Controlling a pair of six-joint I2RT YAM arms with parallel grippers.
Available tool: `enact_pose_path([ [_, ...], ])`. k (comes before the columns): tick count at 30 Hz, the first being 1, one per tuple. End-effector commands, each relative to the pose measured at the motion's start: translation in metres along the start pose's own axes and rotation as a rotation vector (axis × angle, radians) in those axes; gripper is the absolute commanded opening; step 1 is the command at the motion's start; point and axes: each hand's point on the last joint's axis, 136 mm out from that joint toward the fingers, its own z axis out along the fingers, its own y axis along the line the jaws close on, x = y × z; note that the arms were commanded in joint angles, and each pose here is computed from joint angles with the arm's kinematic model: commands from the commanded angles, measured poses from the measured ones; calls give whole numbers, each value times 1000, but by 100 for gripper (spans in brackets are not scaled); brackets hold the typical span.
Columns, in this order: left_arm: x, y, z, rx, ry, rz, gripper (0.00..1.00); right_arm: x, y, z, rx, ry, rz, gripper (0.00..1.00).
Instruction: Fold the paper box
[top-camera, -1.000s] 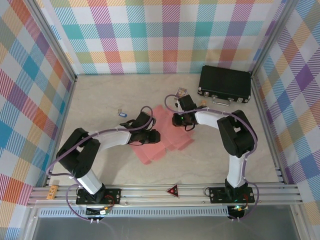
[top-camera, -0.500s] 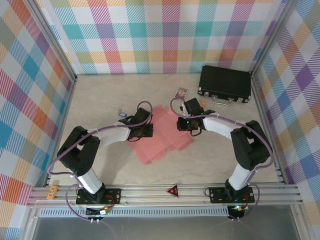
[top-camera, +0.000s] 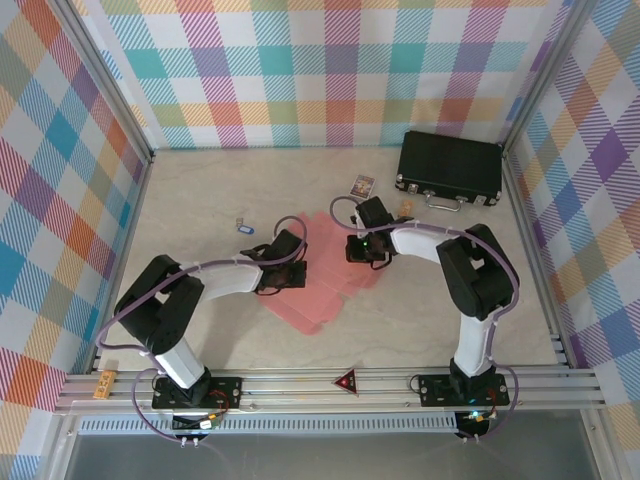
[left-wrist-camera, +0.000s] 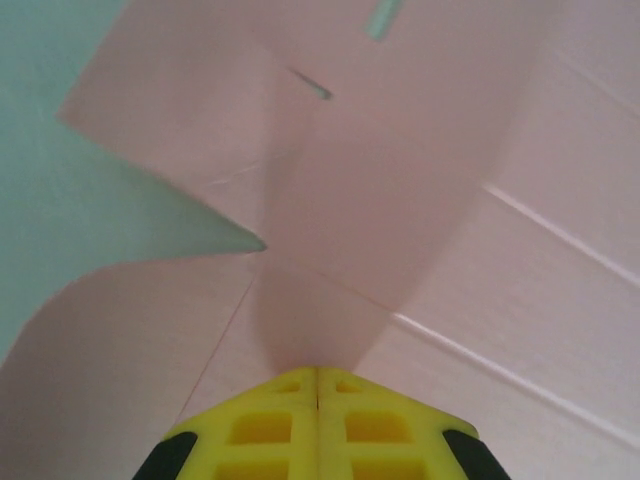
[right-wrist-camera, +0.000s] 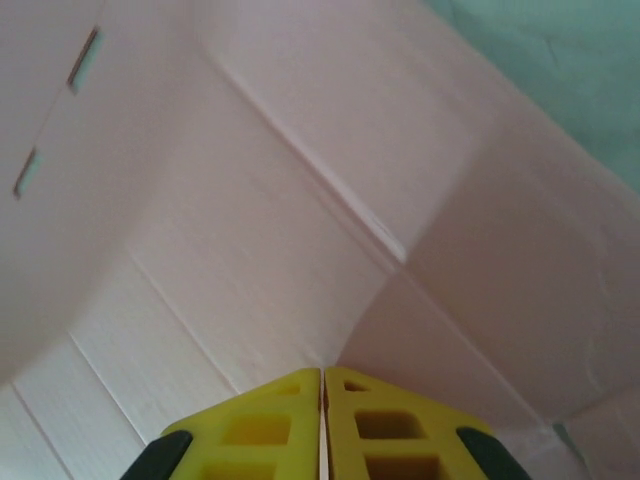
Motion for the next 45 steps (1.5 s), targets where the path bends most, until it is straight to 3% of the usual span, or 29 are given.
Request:
enact_pose_path([
  [1, 32, 0, 0, 22, 80, -69, 0, 0, 5, 12, -18, 36, -17, 12],
  [13, 32, -48, -10, 297, 64, -213, 10, -18, 28, 16, -78, 36, -94, 14],
  [22, -16, -45, -40, 210, -46, -131, 34, -42, 47, -32, -95, -83, -139, 17],
  [30, -87, -9, -56, 90, -155, -109, 47, -25, 44, -36, -112, -70, -83, 20],
  [37, -134, 27, -37, -12, -157, -80, 56, -4, 42, -22, -127, -18, -65, 21],
  [45, -155, 40, 2, -4, -84, -73, 60, 15, 31, -4, -96, 44, -38, 22],
])
